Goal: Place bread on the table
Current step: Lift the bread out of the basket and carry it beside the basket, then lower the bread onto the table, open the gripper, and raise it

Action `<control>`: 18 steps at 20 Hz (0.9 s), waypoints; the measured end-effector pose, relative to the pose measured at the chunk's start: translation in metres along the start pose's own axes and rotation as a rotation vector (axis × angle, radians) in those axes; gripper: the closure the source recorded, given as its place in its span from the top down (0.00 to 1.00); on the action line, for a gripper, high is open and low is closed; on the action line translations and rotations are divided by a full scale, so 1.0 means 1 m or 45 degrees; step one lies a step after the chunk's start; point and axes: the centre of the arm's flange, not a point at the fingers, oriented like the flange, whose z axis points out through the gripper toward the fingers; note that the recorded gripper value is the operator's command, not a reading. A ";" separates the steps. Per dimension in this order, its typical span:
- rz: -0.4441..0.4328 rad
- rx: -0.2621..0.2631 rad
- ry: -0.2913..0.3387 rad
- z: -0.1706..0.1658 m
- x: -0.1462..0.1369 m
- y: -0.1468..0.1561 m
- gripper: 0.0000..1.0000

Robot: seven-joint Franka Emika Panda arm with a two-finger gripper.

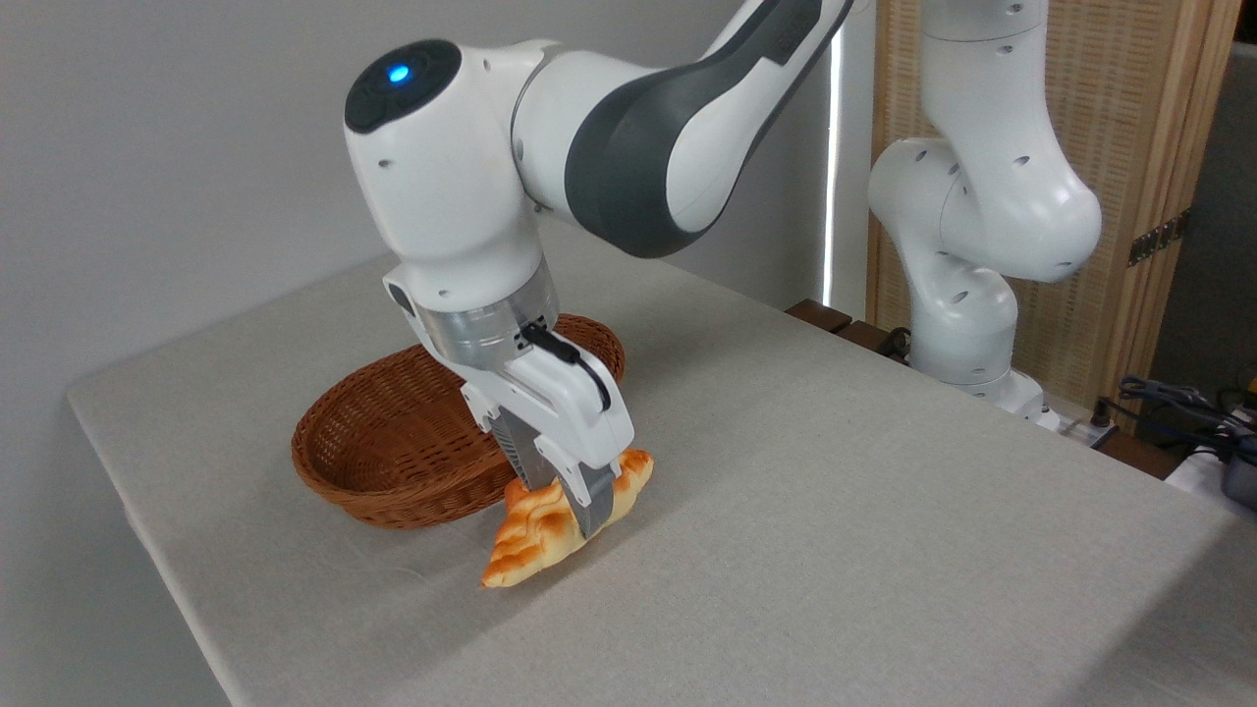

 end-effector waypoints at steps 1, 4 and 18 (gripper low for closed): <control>0.001 -0.004 -0.006 0.003 0.001 0.000 1.00; 0.004 -0.008 -0.013 0.007 0.003 0.000 1.00; 0.006 0.018 0.017 -0.006 0.004 -0.001 1.00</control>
